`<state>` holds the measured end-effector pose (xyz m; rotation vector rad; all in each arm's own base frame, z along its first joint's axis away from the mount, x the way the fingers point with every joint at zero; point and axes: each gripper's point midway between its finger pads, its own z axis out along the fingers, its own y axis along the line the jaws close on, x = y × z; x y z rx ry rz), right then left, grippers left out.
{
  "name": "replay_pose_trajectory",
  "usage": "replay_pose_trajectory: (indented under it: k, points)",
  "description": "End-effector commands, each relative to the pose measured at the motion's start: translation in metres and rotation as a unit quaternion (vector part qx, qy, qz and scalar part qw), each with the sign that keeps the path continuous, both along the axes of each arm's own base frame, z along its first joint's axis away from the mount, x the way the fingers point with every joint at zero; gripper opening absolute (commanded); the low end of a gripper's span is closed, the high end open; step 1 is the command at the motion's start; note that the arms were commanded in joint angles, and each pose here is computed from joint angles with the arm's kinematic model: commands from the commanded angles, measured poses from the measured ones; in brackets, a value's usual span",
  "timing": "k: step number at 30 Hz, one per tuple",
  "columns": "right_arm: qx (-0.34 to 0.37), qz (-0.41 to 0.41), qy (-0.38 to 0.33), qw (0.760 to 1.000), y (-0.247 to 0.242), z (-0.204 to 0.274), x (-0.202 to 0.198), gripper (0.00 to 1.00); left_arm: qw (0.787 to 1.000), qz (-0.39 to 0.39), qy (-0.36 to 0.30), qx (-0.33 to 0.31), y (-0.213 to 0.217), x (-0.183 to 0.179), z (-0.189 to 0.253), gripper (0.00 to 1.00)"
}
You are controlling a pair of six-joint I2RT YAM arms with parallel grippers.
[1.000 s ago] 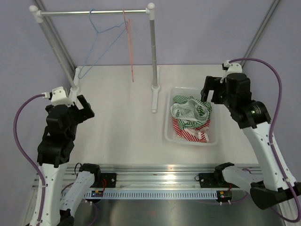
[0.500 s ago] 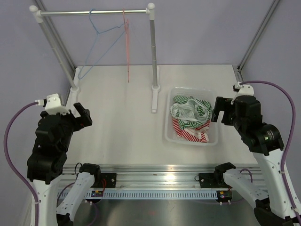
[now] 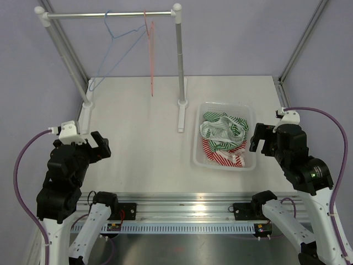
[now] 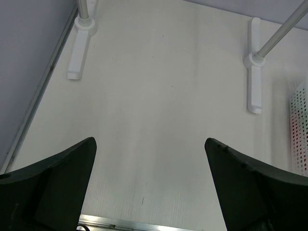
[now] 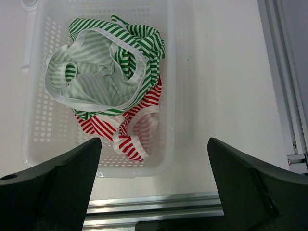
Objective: Remove the tank top from the hanger
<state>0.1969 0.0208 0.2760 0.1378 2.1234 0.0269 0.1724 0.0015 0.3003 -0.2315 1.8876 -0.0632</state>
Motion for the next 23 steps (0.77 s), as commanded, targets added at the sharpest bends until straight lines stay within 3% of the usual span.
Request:
replay_pose_trajectory:
  k: [1, 23]
  points:
    - [-0.003, -0.009, -0.016, 1.0, -0.002, 0.006, 0.008, 0.99, 0.999, -0.012, -0.03, -0.003, -0.005, 0.005, 0.012, 0.99]
    - [0.014, 0.011, -0.028, 0.999, 0.007, 0.016, 0.01, 1.0, 0.999, 0.003, -0.04, 0.001, 0.001, 0.007, 0.017, 0.99]
